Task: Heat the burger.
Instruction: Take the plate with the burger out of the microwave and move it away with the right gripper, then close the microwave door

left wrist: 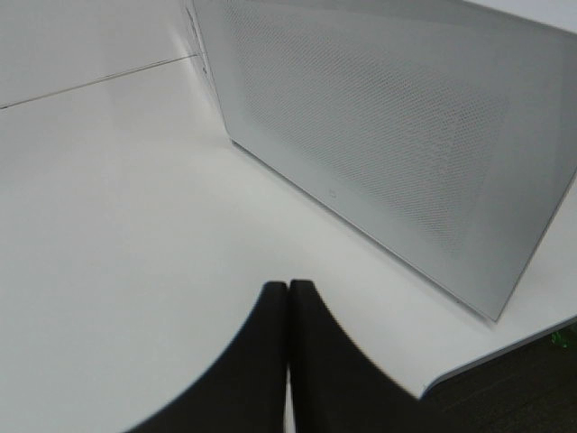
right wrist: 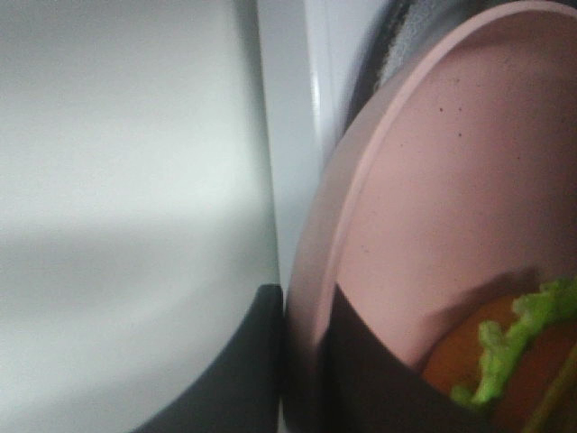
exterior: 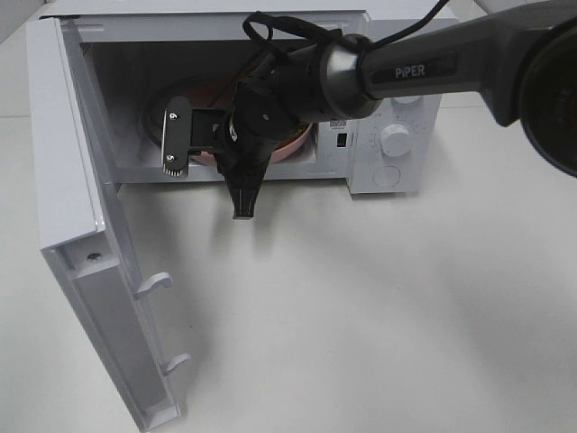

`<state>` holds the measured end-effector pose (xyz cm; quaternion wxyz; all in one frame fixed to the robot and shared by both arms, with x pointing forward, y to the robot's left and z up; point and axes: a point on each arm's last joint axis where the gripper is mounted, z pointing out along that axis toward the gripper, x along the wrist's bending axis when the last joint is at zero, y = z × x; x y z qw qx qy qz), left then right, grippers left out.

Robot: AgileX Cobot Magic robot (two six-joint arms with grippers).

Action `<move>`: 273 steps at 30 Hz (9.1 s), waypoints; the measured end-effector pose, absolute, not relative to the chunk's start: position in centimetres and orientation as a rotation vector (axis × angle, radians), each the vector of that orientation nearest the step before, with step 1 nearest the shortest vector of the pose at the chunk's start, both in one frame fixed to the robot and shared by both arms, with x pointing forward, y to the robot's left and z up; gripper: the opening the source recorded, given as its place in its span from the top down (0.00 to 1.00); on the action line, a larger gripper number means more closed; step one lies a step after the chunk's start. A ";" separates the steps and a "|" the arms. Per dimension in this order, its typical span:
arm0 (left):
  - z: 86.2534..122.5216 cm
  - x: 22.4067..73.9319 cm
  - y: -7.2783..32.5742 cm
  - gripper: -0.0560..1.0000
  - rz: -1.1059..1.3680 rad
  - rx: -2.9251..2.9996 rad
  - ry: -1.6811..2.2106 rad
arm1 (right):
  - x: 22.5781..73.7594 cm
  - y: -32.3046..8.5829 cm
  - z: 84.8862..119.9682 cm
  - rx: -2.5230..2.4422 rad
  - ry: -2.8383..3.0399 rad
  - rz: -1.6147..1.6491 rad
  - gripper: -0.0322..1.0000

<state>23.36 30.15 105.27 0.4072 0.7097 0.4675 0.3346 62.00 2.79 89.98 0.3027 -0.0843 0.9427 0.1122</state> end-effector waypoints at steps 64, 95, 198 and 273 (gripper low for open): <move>105.3 23.4 30.1 0.95 0.844 1.789 1.179 | 44.2 -12.0 92.8 -0.919 2.645 -0.173 0.91; 105.3 23.4 30.1 0.95 0.844 1.789 1.179 | 43.1 -23.4 90.6 0.009 2.764 -0.257 0.91; 105.3 23.4 30.1 0.95 0.844 1.789 1.179 | 33.4 -29.6 108.6 1.813 1.850 0.614 0.26; 100.5 48.8 19.6 0.95 0.784 1.927 1.057 | 23.1 -30.0 104.9 1.480 1.672 0.943 0.26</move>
